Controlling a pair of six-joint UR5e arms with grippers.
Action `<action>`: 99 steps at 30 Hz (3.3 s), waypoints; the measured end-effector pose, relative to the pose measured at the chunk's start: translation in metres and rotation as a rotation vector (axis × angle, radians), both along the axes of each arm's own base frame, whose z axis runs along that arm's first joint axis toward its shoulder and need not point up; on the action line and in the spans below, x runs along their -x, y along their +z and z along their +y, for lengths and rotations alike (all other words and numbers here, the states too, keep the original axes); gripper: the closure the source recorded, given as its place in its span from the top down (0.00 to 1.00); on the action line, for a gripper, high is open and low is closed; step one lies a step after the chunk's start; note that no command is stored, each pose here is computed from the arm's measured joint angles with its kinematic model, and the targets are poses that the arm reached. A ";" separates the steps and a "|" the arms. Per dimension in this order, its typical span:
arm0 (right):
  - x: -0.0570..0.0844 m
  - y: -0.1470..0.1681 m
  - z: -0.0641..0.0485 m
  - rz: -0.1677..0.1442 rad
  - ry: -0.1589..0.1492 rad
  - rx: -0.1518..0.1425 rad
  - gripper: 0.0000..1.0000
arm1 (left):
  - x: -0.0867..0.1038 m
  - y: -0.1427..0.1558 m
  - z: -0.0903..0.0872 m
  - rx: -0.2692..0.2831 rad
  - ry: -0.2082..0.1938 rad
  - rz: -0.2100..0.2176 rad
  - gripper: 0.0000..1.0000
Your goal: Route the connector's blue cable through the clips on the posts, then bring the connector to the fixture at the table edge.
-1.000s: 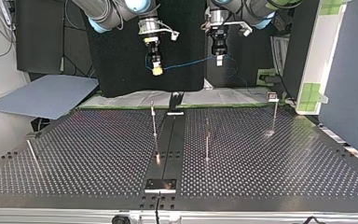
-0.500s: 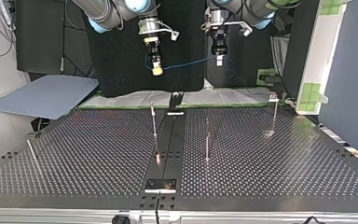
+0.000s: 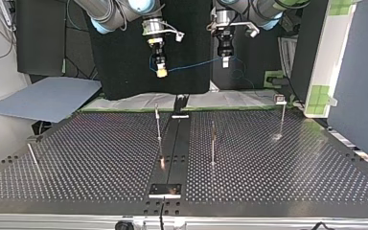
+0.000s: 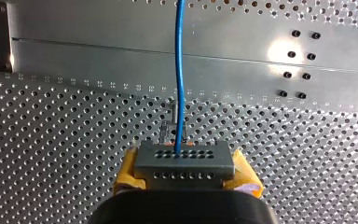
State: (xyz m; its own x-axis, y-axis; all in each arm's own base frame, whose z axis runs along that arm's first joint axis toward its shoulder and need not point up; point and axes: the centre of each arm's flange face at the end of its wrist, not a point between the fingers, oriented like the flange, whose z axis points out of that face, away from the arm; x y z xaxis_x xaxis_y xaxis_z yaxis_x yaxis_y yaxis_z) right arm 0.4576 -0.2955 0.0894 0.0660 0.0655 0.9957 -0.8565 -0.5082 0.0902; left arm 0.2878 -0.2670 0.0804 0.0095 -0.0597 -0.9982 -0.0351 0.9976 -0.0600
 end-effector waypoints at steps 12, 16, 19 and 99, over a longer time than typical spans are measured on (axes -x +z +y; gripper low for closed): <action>0.000 0.000 0.000 0.000 0.000 0.000 0.00 | 0.000 0.000 0.000 0.000 0.000 0.000 0.00; 0.000 0.000 0.000 0.000 0.000 0.000 0.00 | 0.000 0.000 0.000 0.000 0.000 0.000 0.00; 0.000 0.000 0.000 0.000 0.000 0.000 0.00 | 0.000 0.000 0.000 0.000 0.000 0.000 0.00; 0.000 0.000 0.000 0.000 0.000 0.000 0.00 | 0.000 0.000 0.000 0.000 0.000 0.000 0.00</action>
